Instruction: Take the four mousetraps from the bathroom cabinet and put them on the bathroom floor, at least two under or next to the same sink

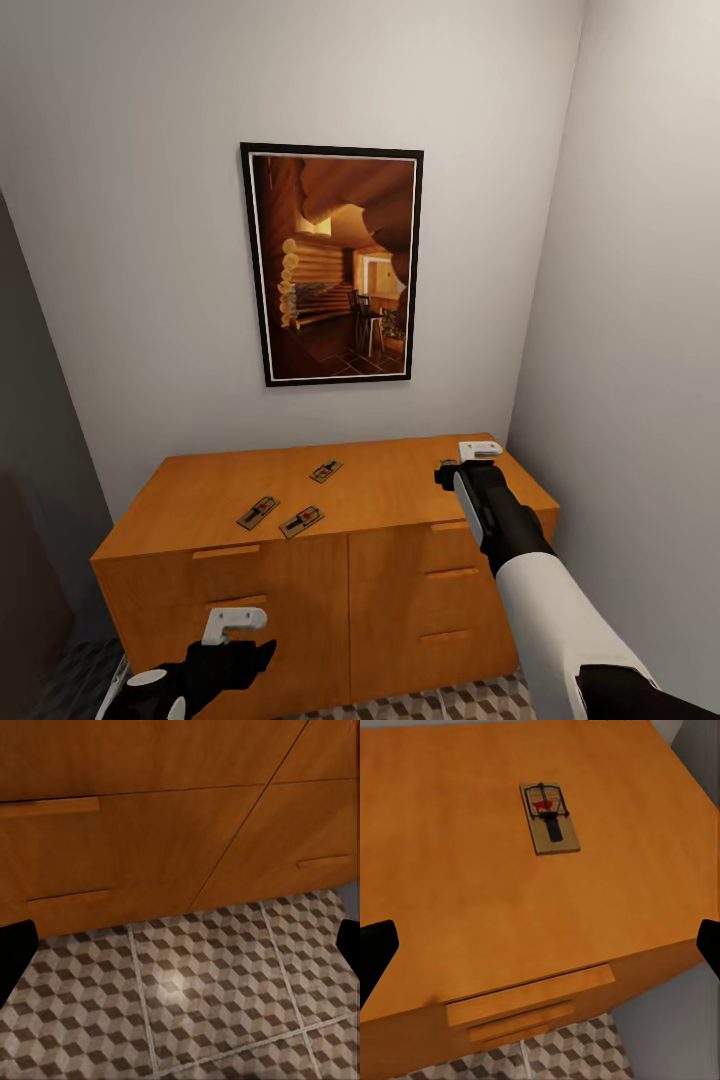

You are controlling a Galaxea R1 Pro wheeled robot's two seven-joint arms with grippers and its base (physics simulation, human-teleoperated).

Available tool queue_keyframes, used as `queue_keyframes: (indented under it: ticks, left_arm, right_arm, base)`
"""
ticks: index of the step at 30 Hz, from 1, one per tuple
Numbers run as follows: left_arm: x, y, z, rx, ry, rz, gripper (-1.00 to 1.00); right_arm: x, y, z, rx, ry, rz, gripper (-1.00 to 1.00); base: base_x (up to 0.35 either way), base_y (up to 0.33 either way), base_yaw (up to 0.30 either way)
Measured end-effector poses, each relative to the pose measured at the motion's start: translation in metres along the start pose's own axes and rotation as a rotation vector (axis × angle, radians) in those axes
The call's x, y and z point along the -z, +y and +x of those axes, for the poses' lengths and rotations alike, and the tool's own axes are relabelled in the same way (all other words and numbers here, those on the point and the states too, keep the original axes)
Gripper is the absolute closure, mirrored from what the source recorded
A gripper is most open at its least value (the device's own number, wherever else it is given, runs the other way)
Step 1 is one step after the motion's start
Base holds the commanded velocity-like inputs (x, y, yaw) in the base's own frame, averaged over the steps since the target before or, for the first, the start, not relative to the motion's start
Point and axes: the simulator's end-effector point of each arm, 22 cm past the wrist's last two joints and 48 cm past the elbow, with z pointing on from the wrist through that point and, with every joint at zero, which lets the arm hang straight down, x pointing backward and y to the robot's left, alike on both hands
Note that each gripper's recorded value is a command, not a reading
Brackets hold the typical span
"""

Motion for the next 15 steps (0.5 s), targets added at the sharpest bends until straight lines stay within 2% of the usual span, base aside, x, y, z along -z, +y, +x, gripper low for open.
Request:
queue_keyframes:
  ticks: [15]
  left_arm:
    - [0.002,-0.018,-0.004,0.022,0.013,0.03,-1.0]
  right_arm:
    - [0.0,-0.002,-0.001,0.012,-0.003,0.013,-1.0]
  base:
    - [0.0,0.0,0.0]
